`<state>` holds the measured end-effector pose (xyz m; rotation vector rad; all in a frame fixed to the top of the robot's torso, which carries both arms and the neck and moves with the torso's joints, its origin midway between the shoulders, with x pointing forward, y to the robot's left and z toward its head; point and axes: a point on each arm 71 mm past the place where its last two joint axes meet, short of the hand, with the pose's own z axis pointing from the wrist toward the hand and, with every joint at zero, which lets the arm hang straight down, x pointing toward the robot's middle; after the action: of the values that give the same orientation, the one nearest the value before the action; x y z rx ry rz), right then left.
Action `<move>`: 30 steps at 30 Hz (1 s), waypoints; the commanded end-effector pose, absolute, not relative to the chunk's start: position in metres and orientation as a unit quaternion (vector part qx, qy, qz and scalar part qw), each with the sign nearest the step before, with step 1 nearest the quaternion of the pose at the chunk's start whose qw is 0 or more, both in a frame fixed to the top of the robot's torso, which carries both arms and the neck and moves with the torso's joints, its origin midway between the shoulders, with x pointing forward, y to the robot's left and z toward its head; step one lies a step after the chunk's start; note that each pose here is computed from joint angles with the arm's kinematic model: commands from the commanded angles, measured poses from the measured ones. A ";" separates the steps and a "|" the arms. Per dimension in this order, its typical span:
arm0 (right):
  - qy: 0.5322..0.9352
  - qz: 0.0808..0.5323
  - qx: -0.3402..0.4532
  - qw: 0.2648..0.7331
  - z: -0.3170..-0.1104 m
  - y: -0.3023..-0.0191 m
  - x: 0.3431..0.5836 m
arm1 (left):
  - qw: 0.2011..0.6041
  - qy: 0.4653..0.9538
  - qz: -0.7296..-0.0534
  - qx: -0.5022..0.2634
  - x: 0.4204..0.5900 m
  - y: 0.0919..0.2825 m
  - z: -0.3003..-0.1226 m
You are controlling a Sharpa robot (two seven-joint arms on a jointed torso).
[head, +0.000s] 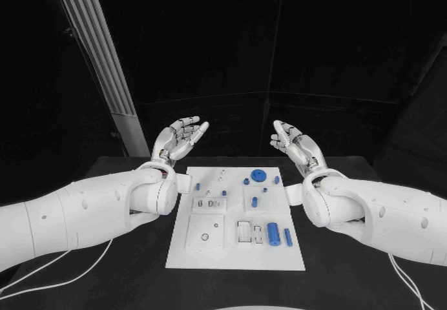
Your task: Assemble the parts on the task board
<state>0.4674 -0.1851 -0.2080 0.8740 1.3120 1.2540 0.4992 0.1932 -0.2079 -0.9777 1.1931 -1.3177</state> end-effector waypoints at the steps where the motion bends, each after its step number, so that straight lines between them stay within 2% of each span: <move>1: 0.579 0.542 0.268 0.548 -0.201 -0.176 0.466 | 0.552 0.403 -0.666 -0.299 0.497 0.189 -0.181; 11: 0.593 0.541 0.213 0.557 -0.197 -0.172 0.466 | 0.557 0.378 -0.694 -0.256 0.501 0.190 -0.171; 30: 0.595 0.531 0.215 0.564 -0.200 -0.183 0.472 | 0.531 0.400 -0.694 -0.276 0.493 0.201 -0.174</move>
<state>0.4720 -0.1841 -0.2008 0.5270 1.3940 1.2386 0.5029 0.2011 -0.1990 -0.9089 1.2560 -1.4681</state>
